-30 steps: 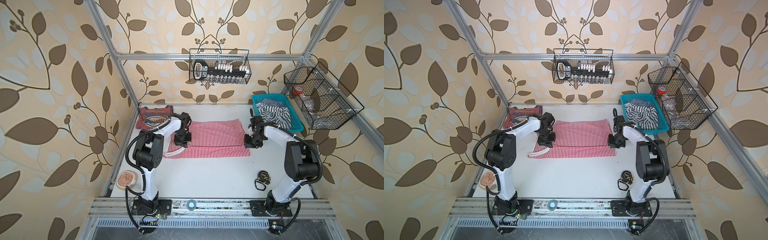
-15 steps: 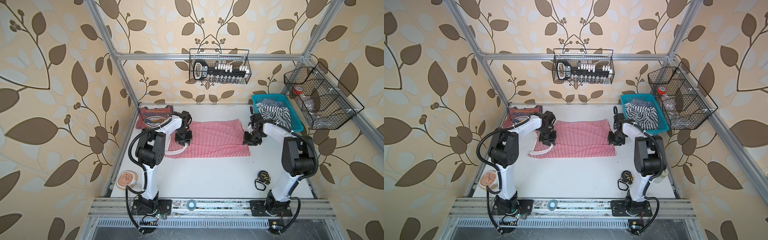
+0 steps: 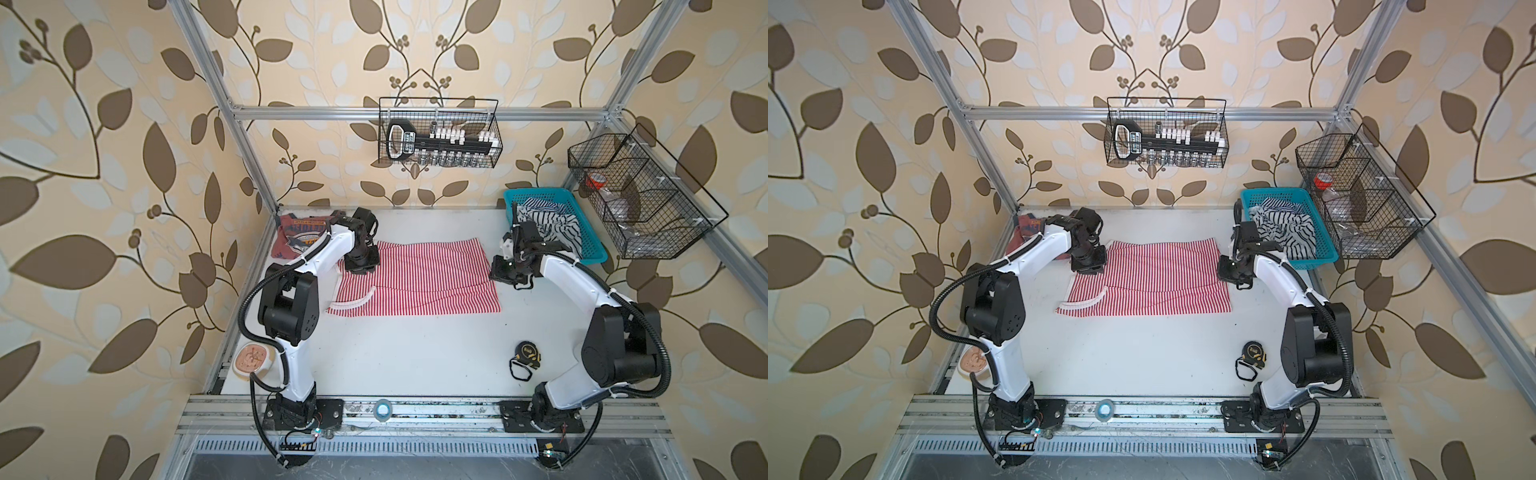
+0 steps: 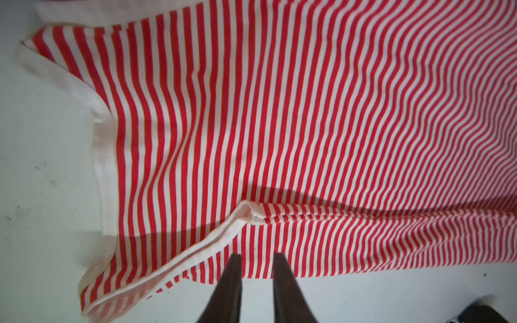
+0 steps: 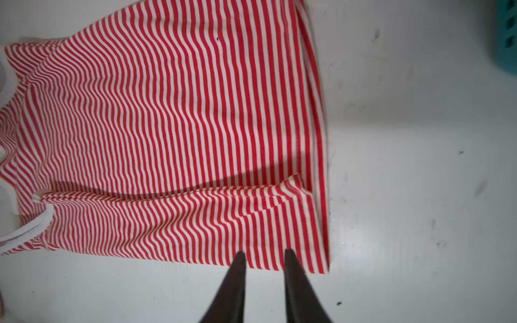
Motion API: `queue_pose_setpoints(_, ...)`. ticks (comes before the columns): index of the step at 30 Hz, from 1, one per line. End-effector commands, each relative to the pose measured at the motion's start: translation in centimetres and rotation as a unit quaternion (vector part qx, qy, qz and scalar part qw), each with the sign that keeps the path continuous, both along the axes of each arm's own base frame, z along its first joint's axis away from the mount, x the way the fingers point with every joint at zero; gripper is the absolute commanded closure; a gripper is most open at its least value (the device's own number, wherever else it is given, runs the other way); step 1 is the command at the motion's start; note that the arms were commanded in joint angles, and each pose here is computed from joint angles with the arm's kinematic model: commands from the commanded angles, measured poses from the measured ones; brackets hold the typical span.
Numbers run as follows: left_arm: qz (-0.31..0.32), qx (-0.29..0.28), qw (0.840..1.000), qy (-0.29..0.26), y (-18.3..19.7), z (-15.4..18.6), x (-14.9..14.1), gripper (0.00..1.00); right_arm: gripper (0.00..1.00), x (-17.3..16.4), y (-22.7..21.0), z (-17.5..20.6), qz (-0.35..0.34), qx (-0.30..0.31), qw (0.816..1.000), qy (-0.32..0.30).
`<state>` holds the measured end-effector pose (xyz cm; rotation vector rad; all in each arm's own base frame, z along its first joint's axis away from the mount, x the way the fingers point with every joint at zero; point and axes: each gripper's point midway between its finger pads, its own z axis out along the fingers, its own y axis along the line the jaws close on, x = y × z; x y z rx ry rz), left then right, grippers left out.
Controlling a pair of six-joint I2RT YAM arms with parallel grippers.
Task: Fold and stack tank tops
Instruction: Move the tank top to the center of the table.
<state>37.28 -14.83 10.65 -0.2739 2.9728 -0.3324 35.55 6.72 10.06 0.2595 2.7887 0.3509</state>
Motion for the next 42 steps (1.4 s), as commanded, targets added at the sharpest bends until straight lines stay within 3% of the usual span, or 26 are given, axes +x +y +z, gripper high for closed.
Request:
queue_pose_setpoints(1, -0.003, -0.050, 0.999, 0.013, -1.7, -0.5, -1.7, 0.91, 0.93, -1.6, 2.4, -3.3, 0.023, 0.031, 0.998, 0.041)
queue_pose_setpoints(4, -0.002, -0.062, 0.997, 0.035, -1.9, -2.4, -2.8, 0.96, 0.95, -2.0, 3.5, -5.4, 0.032, 0.039, 0.997, 0.059)
queue_pose_setpoints(10, 0.001, -0.049, 0.997, 0.055, -1.4, -4.9, -3.7, 0.97, 0.93, -3.2, 3.0, -8.2, 0.028, 0.012, 0.996, 0.084)
queue_pose_setpoints(17, 0.009, -0.004, 0.994, 0.111, 0.4, -9.1, -6.1, 0.99, 0.86, -6.2, 1.7, -10.4, 0.024, -0.018, 0.992, 0.124)
queue_pose_setpoints(23, 0.023, 0.003, 0.990, 0.140, 1.2, -10.5, -8.8, 1.00, 0.85, -9.3, 1.1, -11.1, 0.018, -0.032, 0.988, 0.147)
queue_pose_setpoints(32, 0.041, 0.005, 0.987, 0.157, 2.2, -10.0, -12.2, 1.00, 0.84, -12.9, 0.0, -10.0, 0.001, -0.058, 0.986, 0.159)
queue_pose_setpoints(35, 0.046, 0.000, 0.988, 0.149, 2.3, -9.0, -12.5, 0.95, 0.84, -13.3, 0.0, -9.6, 0.000, -0.055, 0.986, 0.158)
queue_pose_setpoints(38, 0.045, -0.005, 0.992, 0.120, 2.0, -6.9, -11.2, 0.85, 0.83, -12.3, 0.9, -8.2, 0.000, -0.029, 0.991, 0.129)
queue_pose_setpoints(42, 0.029, -0.014, 0.998, 0.054, 1.2, -2.2, -7.4, 0.71, 0.79, -8.6, 2.5, -4.0, 0.001, 0.018, 0.998, 0.060)
